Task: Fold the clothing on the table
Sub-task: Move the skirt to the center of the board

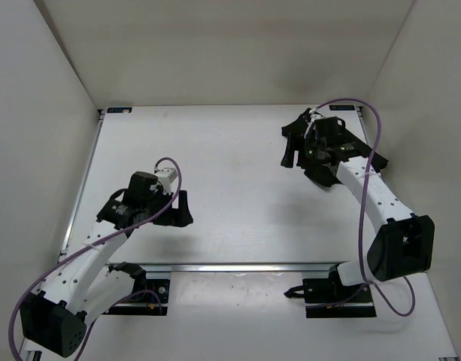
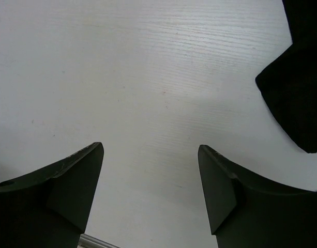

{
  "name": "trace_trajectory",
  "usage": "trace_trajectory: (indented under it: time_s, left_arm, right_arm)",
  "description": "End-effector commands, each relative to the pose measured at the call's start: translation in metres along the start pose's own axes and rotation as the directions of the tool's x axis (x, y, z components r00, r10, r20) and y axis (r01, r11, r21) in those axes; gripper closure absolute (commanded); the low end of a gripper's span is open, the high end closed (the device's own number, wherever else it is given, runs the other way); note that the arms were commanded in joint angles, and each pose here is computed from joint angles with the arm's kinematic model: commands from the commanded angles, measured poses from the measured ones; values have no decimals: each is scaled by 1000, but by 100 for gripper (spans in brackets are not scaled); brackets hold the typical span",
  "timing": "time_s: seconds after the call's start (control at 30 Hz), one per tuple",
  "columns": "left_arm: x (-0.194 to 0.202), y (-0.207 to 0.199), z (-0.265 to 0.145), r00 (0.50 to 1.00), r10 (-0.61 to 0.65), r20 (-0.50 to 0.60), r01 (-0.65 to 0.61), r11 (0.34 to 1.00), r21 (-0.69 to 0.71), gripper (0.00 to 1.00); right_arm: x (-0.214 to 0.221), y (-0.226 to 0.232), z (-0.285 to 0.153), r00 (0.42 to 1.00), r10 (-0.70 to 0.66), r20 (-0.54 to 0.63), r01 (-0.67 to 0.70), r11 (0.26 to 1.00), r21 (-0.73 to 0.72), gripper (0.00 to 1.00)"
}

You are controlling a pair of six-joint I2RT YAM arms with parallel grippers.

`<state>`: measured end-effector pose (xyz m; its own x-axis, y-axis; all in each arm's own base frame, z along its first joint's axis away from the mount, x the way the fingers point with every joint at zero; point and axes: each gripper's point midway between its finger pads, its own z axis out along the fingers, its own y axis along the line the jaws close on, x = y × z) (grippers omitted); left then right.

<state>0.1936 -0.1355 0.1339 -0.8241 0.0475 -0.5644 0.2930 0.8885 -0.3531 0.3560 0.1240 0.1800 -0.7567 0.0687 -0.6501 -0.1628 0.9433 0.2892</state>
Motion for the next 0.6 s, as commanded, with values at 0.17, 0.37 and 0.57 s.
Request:
trace_trajectory:
  time_s: [0.17, 0.37, 0.57]
  left_arm:
    - [11, 13, -6, 999, 12, 46, -8, 996, -91, 2]
    - [14, 7, -2, 999, 19, 26, -18, 999, -43, 1]
    - [16, -4, 3, 998, 56, 31, -56, 998, 18, 1]
  right_arm:
    - [-41, 7, 21, 998, -43, 39, 43, 999, 12, 26]
    - [-58, -1, 46, 995, -99, 17, 98, 993, 68, 25]
    - [-80, -26, 78, 984, -175, 17, 170, 973, 157, 34]
